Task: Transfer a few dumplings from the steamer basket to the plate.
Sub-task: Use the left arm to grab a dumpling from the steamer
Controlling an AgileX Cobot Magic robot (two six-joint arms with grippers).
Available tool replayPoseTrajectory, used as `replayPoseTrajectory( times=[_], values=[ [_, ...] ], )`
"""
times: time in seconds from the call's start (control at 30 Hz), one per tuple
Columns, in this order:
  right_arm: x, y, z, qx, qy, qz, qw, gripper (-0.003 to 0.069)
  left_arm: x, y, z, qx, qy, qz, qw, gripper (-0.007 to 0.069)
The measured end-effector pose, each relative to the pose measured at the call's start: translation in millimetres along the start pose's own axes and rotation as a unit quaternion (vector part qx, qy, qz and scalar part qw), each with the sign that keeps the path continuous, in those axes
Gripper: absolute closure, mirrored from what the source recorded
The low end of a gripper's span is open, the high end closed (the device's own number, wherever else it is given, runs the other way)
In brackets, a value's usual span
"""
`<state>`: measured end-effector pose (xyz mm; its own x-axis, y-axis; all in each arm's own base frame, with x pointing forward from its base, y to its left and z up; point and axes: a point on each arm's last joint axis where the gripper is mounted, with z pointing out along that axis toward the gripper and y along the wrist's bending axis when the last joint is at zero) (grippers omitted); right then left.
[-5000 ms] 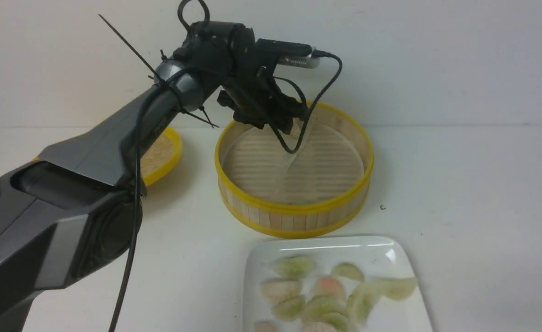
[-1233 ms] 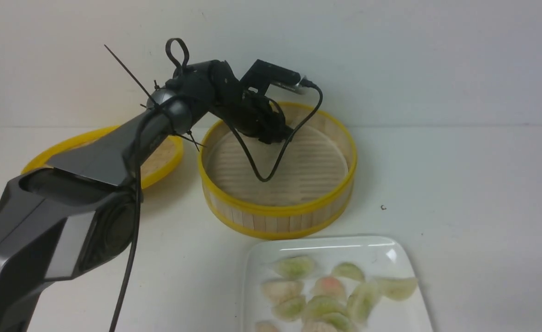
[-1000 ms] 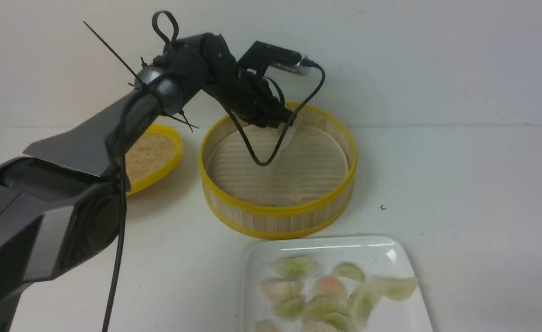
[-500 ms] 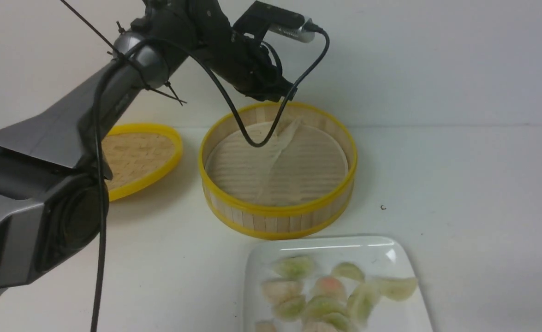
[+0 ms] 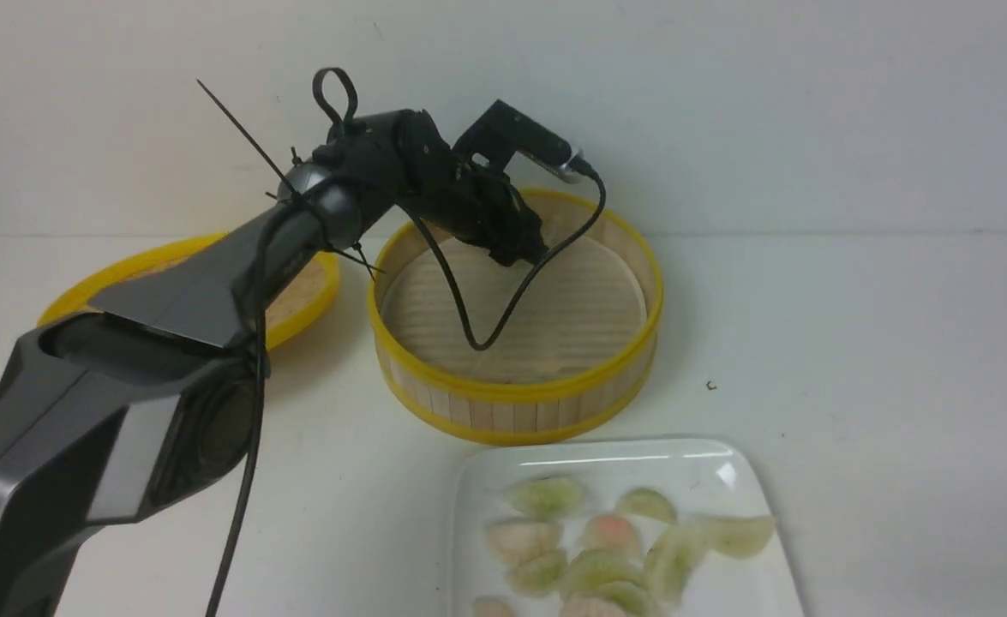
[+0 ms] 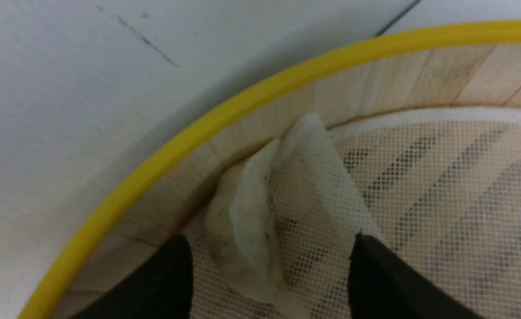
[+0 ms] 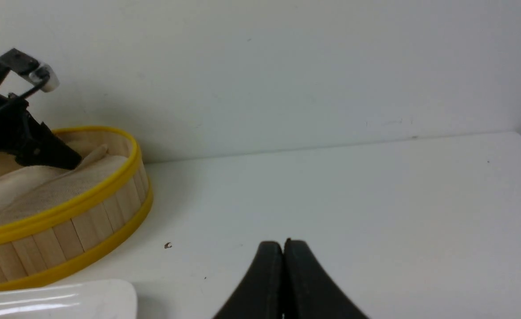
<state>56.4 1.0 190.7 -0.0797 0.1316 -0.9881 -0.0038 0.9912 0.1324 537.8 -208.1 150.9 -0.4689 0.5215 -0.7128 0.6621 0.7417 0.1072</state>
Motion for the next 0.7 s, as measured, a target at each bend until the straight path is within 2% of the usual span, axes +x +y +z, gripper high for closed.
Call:
replayPoseTrajectory(
  times=[0.2, 0.3, 0.33, 0.37, 0.4, 0.43, 0.47, 0.7],
  values=[
    [0.0, 0.0, 0.0, 0.0, 0.0, 0.0, 1.0, 0.0669, 2.7, 2.9, 9.8, -0.019, -0.026, 0.001, 0.999, 0.0185],
    [0.0, 0.0, 0.0, 0.0, 0.0, 0.0, 1.0, 0.0669, 2.5, 2.0, 10.6, -0.017, -0.029, -0.003, 0.999, 0.0249],
    [0.0, 0.0, 0.0, 0.0, 0.0, 0.0, 1.0, 0.0669, 2.3, 1.1, 10.8, -0.015, -0.029, -0.004, 0.999, 0.0279],
    [0.0, 0.0, 0.0, 0.0, 0.0, 0.0, 1.0, 0.0669, 2.1, -1.3, 11.7, -0.01, -0.029, -0.007, 0.999, 0.0368],
    [0.0, 0.0, 0.0, 0.0, 0.0, 0.0, 1.0, 0.0669, 1.5, -1.1, 11.6, -0.012, -0.033, -0.008, 0.999, 0.0381],
    [0.0, 0.0, 0.0, 0.0, 0.0, 0.0, 1.0, 0.0669, -0.2, -0.3, 11.7, -0.019, -0.041, -0.011, 0.999, 0.0474],
    [0.0, 0.0, 0.0, 0.0, 0.0, 0.0, 1.0, 0.0669, 0.1, 2.1, 11.6, -0.023, -0.045, -0.019, 0.999, 0.0505],
    [0.0, 0.0, 0.0, 0.0, 0.0, 0.0, 1.0, 0.0669, -7.8, 2.1, -2.1, -0.013, -0.033, -0.034, 0.999, 0.0502]
  ],
)
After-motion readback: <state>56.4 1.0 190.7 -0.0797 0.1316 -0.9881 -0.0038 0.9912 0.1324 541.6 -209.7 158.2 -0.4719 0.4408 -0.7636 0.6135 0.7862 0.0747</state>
